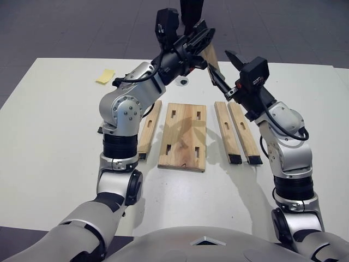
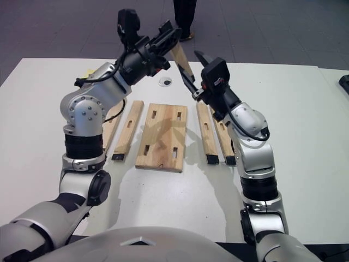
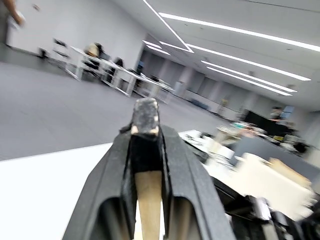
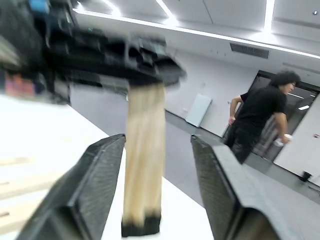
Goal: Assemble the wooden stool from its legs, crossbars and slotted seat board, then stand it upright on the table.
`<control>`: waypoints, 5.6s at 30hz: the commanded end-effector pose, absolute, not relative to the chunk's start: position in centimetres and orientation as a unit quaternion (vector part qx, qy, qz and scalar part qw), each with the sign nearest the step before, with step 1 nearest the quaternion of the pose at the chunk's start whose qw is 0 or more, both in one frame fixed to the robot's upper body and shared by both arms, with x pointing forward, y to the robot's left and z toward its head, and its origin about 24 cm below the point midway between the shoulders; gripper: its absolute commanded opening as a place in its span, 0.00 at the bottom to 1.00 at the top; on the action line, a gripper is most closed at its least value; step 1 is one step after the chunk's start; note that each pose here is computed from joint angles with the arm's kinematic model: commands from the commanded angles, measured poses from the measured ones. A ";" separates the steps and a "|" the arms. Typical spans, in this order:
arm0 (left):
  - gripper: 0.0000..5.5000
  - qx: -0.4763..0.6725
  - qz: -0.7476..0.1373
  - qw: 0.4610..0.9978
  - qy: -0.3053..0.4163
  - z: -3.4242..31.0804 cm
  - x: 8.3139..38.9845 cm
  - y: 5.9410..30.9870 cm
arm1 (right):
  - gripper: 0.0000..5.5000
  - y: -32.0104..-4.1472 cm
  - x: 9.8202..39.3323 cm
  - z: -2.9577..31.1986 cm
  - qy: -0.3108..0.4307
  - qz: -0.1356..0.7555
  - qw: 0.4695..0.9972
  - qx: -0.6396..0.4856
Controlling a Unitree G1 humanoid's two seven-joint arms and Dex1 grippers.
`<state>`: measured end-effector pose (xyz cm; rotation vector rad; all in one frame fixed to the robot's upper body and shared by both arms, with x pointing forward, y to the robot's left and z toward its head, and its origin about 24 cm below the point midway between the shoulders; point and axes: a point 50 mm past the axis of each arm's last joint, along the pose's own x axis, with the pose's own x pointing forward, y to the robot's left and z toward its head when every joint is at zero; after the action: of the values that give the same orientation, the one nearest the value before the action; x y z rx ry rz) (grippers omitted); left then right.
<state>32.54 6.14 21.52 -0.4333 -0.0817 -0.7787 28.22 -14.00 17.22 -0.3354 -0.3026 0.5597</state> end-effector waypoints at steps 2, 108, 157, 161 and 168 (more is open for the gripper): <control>0.08 -0.191 -0.327 0.922 -0.083 21.3 32.6 7.2 | 0.64 -14.1 27.8 14.7 -0.104 0.278 0.933 -0.204; 0.08 -0.229 -0.055 0.969 0.074 10.6 29.0 23.1 | 0.98 -15.0 28.4 12.5 -0.044 0.029 0.998 -0.038; 0.08 -0.018 -0.090 0.977 0.193 3.1 25.9 19.7 | 0.98 -13.9 28.6 13.3 -0.058 0.045 0.994 -0.076; 0.08 -0.004 -0.070 0.967 0.244 0.0 23.8 20.6 | 0.98 -13.5 28.7 13.7 -0.065 0.051 0.994 -0.075; 0.08 -0.007 -0.050 0.963 0.263 -1.9 22.9 20.8 | 0.98 -13.0 29.0 14.3 -0.073 0.062 0.993 -0.075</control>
<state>27.58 19.47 7.97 -0.0062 0.0441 -0.1902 28.73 -13.61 13.37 -0.1487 -0.1234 0.1031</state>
